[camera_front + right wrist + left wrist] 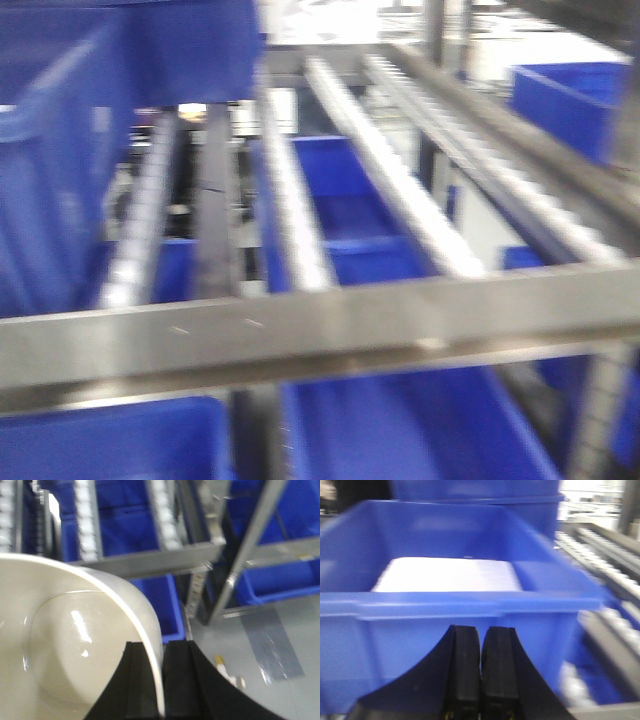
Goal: Move white bin to right shelf second layer
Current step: 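Drive up to the steel roller shelf with blue crates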
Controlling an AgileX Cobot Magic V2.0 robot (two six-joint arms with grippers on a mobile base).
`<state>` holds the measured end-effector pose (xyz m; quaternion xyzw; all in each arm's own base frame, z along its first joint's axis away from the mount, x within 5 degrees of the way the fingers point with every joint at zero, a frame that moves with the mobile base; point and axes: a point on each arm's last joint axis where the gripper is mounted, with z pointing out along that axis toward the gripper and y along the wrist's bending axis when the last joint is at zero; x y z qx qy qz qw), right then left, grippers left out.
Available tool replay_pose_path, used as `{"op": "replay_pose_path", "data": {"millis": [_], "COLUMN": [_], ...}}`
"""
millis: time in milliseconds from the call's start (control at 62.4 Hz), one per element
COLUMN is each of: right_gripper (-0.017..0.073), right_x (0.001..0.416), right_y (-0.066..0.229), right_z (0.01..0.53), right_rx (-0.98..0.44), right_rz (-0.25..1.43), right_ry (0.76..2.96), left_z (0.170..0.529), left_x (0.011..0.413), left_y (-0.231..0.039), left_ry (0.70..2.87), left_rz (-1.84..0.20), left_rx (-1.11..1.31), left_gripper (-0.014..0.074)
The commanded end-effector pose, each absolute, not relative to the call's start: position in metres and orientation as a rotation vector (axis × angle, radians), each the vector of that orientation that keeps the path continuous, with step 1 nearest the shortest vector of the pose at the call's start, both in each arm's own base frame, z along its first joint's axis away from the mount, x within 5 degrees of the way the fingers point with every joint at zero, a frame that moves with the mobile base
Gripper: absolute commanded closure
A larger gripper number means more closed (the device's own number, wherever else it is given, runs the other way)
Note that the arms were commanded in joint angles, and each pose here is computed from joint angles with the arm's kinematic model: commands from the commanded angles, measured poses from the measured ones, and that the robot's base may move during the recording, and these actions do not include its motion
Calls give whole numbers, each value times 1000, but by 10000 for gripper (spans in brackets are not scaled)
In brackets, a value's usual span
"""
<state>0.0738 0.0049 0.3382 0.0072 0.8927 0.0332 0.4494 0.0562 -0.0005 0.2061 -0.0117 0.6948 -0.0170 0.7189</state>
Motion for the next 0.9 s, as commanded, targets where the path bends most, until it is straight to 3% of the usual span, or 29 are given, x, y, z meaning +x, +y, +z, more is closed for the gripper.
{"op": "replay_pose_path", "data": {"millis": [0, 881], "right_gripper": [504, 504], "right_x": [78, 78], "right_y": [5, 5], "right_z": [353, 353], "right_rx": [18, 18], "right_rz": [85, 85], "right_ry": [2101, 2101], "left_z": [205, 205], "left_x": [56, 56], "left_y": [0, 0], "left_ry": [1466, 1466], "left_rz": [-41, -41], "left_rx": [-38, -38], "left_gripper": [509, 509]}}
